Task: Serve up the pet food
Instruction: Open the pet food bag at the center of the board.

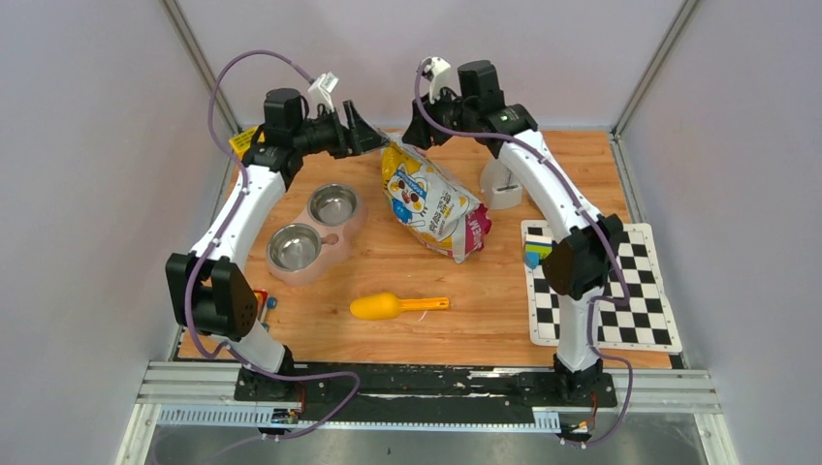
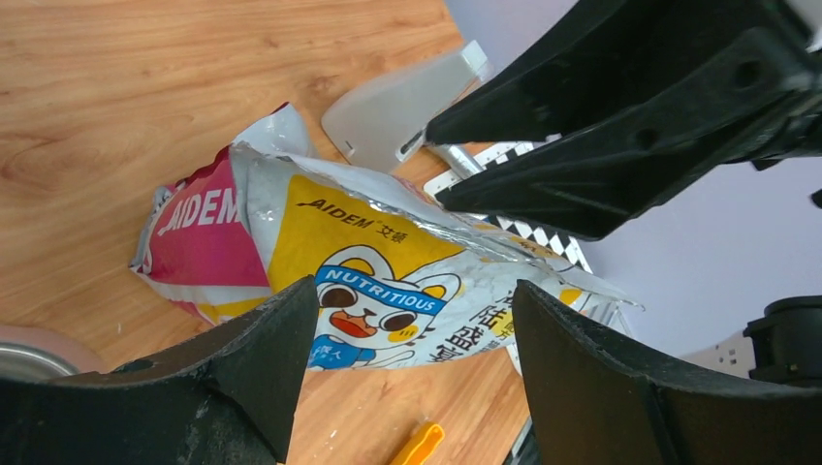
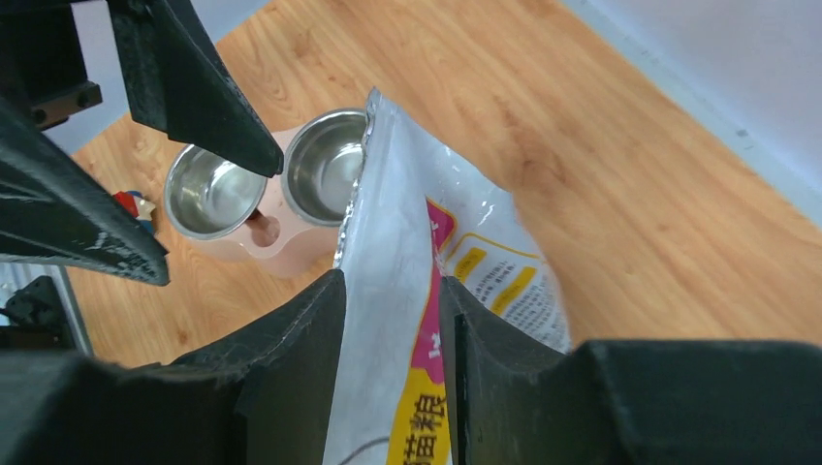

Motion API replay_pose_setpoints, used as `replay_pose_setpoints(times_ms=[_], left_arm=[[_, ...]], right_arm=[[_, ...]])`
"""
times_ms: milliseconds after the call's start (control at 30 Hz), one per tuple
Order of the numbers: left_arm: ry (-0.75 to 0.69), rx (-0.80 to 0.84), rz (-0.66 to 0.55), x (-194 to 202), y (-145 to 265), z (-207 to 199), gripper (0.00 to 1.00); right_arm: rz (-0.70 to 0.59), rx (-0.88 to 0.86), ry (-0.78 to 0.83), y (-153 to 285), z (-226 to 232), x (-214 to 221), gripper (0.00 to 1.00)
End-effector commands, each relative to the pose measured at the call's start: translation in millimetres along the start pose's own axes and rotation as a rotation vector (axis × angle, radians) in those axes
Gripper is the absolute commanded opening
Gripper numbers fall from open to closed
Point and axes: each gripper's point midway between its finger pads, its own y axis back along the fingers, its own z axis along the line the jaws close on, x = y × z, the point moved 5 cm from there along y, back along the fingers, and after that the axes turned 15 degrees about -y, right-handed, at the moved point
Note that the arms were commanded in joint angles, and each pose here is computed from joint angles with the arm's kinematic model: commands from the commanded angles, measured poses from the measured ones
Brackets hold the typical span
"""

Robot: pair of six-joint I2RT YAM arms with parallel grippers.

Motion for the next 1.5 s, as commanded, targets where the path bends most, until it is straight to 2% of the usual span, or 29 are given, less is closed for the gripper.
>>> replay_pose_setpoints(times_ms=[0,333,867,1467], left_arm=[[-0.038,0.007,-0.026,-5,-3,4,0.81],[0.008,0.027,-0.025,5,-11,10,0.79],[0.058,0.17,0.006,16,-38,-13,0.77],[0.056,0.121,0.038,29,-46,-6,0.69]], right_arm=[[-0.062,-0.118,-0.026,-11,21,-16,0.41],[-0.071,-0.171,-0.059,-11,27,-13,0.39],[-0.216,0.081,-0.046,21,15,-40,0.41],[-0.195,0.006,-0.06,26,29,-37,0.41]])
